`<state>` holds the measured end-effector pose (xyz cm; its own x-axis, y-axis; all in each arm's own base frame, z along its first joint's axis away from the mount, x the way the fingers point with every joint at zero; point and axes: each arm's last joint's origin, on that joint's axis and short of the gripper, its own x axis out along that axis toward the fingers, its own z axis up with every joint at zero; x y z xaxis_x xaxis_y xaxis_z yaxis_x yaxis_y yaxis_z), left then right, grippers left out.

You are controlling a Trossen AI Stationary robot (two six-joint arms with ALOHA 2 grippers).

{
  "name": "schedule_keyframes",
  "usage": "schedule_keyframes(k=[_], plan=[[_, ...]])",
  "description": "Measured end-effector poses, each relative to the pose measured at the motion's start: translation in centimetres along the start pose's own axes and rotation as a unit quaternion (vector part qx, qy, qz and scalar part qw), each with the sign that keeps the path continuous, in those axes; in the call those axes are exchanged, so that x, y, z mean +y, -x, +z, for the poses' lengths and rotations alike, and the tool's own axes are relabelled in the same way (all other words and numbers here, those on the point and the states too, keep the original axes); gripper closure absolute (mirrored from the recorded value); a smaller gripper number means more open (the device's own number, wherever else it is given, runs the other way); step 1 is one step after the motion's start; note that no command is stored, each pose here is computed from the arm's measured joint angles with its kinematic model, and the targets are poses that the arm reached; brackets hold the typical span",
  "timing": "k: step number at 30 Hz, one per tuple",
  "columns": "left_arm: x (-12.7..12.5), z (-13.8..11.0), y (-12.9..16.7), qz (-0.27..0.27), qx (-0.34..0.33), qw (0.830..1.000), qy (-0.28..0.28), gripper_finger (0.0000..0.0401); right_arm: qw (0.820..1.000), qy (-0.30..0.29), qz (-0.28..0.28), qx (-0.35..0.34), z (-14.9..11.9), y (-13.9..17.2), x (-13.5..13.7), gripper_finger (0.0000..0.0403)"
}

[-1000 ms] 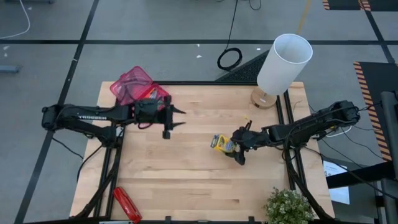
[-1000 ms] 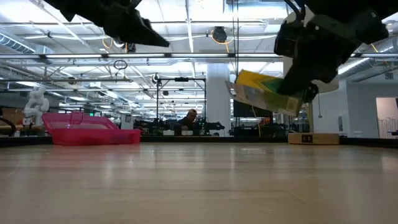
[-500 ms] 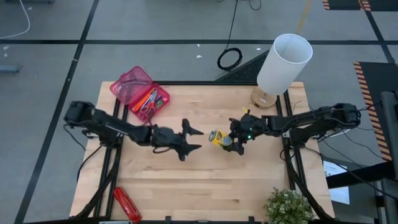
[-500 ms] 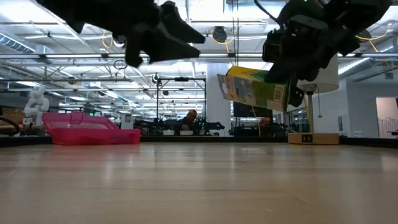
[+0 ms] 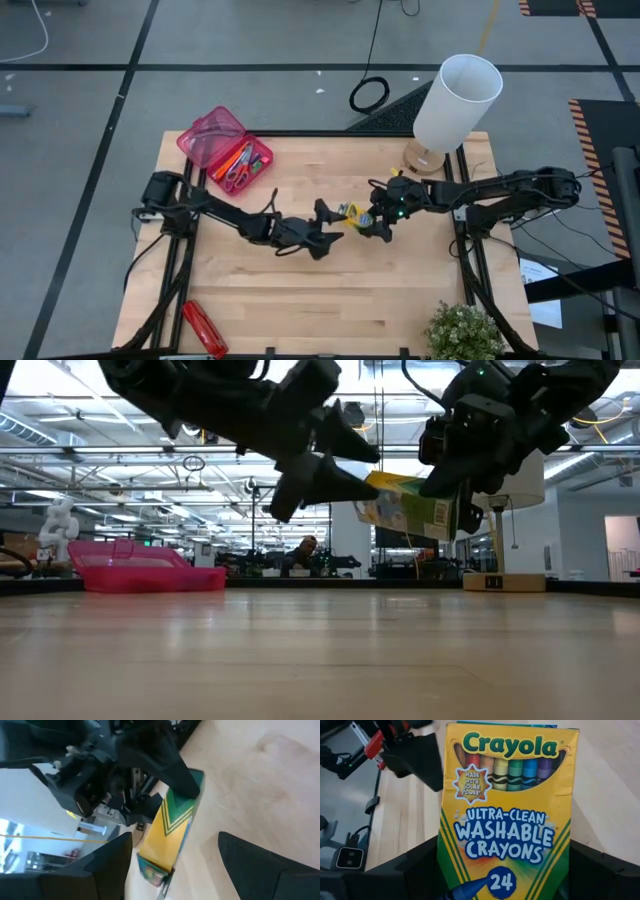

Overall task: Pack school essentials
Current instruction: Put the crayon box into the pink supply box

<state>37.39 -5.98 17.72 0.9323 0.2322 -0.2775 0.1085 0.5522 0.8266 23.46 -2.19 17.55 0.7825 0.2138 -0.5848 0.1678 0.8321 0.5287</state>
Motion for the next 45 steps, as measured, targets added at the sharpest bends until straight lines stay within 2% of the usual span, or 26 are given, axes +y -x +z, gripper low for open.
schedule_keyframes(k=[6,13,25,40,45], plan=[[1.1,0.3,-1.4,0.012,0.002,0.999,-0.033,0.0105,1.0,0.005,0.001,0.0,0.0,0.0,0.0,0.0078],[2.0,-1.1,-2.4,-0.076,0.008,0.996,-0.039,0.0109,1.0,0.007,0.0,0.002,0.0,0.0,0.0,0.0078],[2.4,-1.2,-2.6,-0.079,-0.006,0.996,-0.041,0.0211,1.0,0.022,-0.001,0.005,-0.1,0.0,0.0,0.0078],[2.4,-1.2,-2.6,-0.079,-0.005,0.995,-0.056,0.0266,0.999,0.043,-0.001,0.004,-0.1,0.0,0.0,0.0078],[2.3,-1.3,-2.6,-0.079,-0.004,0.995,-0.056,0.0271,0.999,0.049,-0.002,0.0,0.0,0.0,0.0,0.0072]])
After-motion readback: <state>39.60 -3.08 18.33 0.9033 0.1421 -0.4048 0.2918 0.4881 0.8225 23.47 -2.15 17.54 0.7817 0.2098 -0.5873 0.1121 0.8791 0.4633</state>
